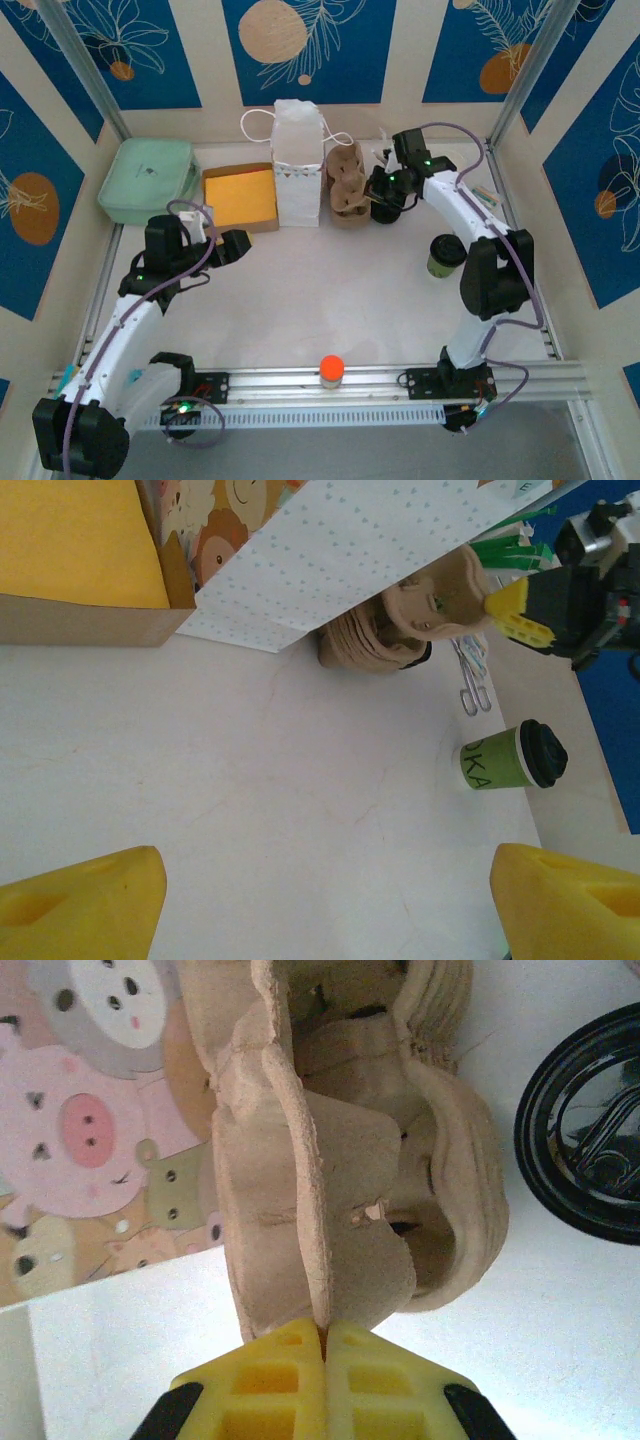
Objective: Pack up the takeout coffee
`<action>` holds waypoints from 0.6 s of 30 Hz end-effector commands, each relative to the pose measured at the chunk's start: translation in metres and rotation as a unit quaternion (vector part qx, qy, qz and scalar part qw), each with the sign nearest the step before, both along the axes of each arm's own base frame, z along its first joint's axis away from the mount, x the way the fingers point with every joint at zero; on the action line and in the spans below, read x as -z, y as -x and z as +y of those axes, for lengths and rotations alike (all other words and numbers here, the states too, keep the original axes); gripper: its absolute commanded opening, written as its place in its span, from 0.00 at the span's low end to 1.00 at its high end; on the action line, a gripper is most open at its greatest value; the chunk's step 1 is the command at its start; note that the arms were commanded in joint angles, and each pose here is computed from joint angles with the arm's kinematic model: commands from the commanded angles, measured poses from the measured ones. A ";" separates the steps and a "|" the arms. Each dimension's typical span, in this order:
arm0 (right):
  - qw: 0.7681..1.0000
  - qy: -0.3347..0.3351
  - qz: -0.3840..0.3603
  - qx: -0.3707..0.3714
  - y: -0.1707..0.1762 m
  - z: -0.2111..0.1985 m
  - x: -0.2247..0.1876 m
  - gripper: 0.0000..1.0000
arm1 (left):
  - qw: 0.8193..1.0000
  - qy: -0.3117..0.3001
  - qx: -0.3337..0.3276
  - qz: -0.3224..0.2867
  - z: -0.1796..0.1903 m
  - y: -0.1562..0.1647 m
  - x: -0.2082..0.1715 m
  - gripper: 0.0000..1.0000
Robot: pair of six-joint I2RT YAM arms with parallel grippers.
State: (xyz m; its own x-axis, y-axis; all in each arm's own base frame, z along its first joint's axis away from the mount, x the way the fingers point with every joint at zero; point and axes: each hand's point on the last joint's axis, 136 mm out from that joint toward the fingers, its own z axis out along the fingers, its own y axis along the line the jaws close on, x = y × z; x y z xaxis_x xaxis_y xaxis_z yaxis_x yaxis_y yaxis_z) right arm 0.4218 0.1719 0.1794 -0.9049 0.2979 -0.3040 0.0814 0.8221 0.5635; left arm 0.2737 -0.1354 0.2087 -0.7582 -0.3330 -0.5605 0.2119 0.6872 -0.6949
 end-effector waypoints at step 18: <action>0.996 -0.070 0.059 -0.020 0.041 -0.019 0.031 0.04 | 1.000 0.010 0.000 -0.014 0.000 -0.003 -0.010 0.84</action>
State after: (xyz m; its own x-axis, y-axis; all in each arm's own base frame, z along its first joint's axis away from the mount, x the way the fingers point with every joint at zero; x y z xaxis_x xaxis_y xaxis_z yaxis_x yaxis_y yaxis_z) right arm 0.3838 0.1524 0.1455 -0.9368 0.3183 -0.1452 0.1479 0.7363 0.6603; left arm 0.2734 -0.1353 0.2097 -0.7560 -0.3337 -0.5630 0.2140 0.6869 -0.6945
